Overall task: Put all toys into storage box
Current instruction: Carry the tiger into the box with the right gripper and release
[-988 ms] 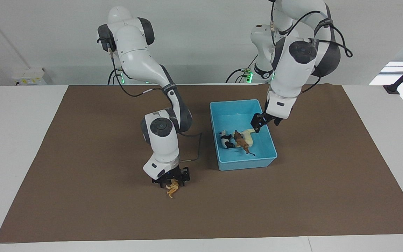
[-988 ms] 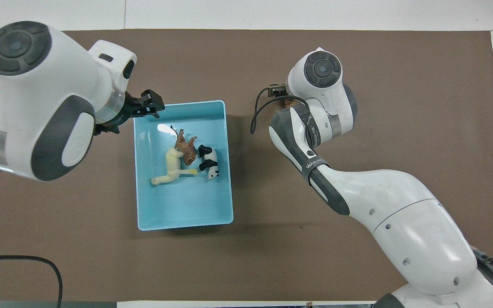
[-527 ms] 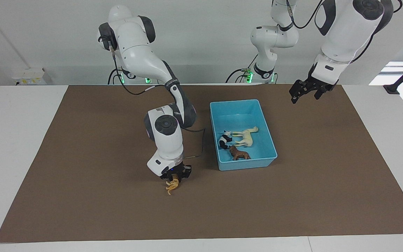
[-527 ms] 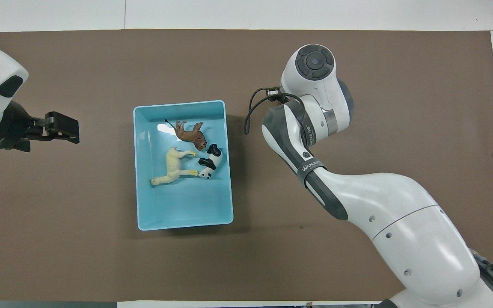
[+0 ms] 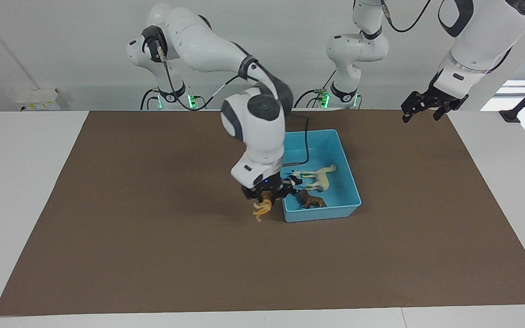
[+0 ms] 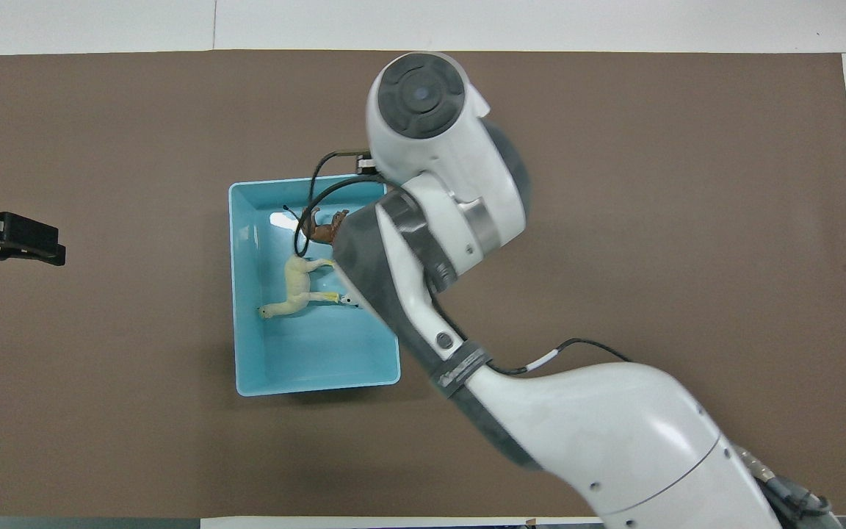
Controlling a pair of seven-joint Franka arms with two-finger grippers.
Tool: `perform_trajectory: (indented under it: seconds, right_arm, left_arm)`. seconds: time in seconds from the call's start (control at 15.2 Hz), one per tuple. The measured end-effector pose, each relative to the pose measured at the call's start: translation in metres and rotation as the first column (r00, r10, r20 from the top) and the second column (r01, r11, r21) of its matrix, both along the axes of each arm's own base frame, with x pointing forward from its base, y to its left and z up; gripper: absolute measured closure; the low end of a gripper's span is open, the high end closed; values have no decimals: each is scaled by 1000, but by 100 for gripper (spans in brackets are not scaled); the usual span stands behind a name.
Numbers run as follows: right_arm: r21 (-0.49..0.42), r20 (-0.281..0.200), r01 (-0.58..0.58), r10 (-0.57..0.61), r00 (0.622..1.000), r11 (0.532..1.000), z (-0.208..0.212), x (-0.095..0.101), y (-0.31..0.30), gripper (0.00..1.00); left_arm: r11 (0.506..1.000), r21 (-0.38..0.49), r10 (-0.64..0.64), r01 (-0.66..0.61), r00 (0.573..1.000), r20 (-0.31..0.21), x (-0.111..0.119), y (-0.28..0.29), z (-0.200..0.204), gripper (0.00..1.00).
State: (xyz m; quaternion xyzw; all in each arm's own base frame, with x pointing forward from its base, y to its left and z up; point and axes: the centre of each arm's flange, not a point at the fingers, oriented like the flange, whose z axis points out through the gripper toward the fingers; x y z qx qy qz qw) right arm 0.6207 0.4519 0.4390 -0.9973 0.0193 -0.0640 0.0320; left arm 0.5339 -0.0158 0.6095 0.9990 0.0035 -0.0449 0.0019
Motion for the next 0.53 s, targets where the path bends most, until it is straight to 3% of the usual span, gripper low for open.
perform_trajectory:
  seconds: [0.13, 0.26, 0.33, 0.53]
  right_arm:
    - [7, -7, -24, 24, 1000, 1000, -3, -51, 63, 67]
    - [10, -9, -38, 38, 999, 999, -4, -85, 99, 66]
    - [12, -10, -15, 16, 1000, 1000, -4, -93, 106, 65]
    - [22, -4, 64, -64, 998, 998, 1, -86, 101, 36]
  left_arm:
    - [1000, 0, -7, 7, 1000, -3, 9, -5, -1, 0]
    - [1000, 1, -14, 14, 1000, -17, 12, -8, -3, 0]
    - [1000, 1, -15, 15, 1000, -27, 12, -9, -5, 0]
    - [1000, 1, -19, 19, 999, -46, 7, -11, -5, 0]
